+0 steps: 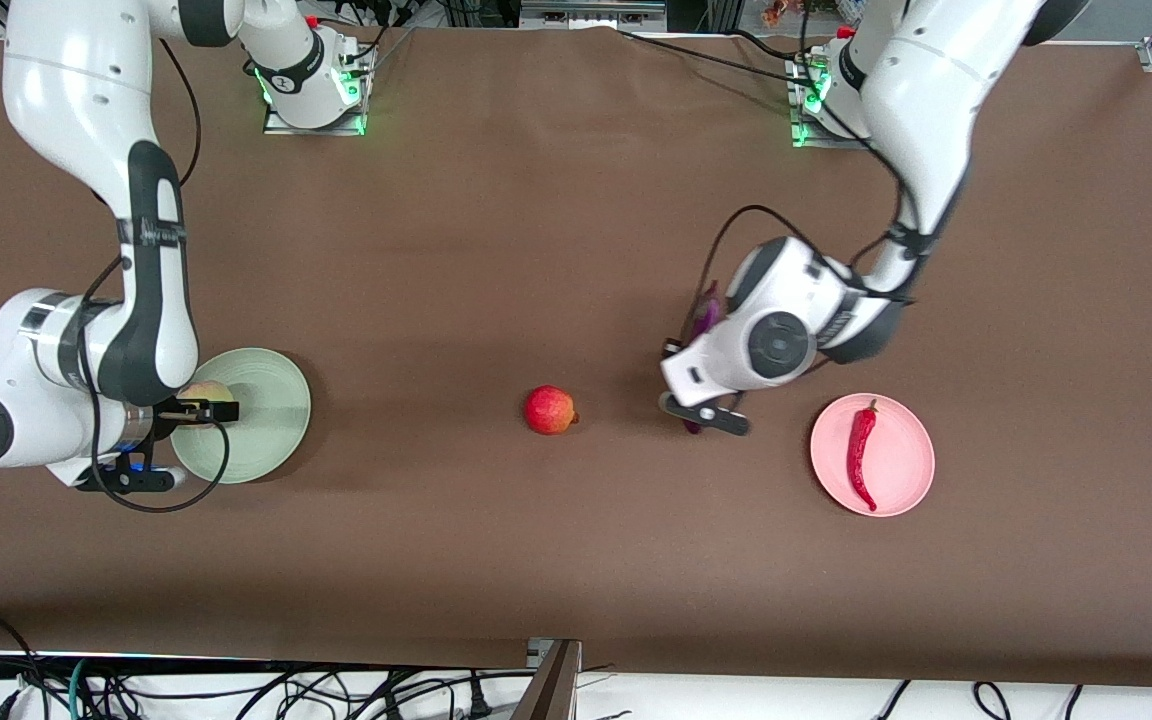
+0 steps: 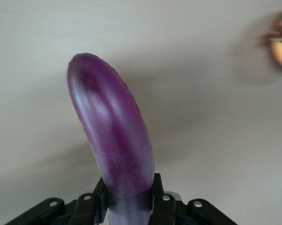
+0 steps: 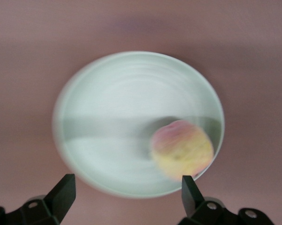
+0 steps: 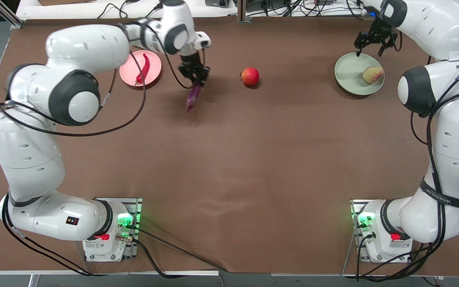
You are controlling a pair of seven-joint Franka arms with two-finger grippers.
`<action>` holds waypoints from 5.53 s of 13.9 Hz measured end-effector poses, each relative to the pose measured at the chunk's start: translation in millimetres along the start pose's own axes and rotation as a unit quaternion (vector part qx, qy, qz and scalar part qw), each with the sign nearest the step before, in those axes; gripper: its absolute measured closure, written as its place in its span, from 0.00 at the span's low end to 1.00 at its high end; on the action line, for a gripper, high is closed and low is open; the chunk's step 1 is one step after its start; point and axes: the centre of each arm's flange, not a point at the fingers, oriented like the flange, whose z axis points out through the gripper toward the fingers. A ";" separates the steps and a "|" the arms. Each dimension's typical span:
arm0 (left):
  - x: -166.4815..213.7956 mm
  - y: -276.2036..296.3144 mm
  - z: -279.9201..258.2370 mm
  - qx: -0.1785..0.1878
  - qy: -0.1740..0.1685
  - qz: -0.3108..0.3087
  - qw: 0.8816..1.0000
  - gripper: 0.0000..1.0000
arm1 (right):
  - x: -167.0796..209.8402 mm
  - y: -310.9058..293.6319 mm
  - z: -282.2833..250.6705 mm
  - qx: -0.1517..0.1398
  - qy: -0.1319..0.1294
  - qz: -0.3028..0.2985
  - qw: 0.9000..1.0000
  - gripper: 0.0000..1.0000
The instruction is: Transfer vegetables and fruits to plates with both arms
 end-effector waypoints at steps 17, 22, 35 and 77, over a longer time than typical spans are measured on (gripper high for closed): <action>29.2 -187.0 4.1 0.235 0.045 0.087 0.967 0.50 | -43.6 -409.7 49.0 0.093 0.128 0.153 0.975 0.00; 33.4 -186.4 -28.1 0.236 0.067 0.077 0.966 0.02 | -42.2 -431.0 87.2 0.092 0.141 0.142 0.975 0.00; -127.4 -196.5 -312.9 0.083 0.036 -0.105 0.990 0.00 | -41.0 -447.5 128.1 0.089 0.154 0.132 0.975 0.00; -211.2 -186.5 -337.5 0.088 0.105 -0.118 0.983 0.00 | -126.6 23.6 -186.3 0.021 0.028 -0.029 0.999 0.00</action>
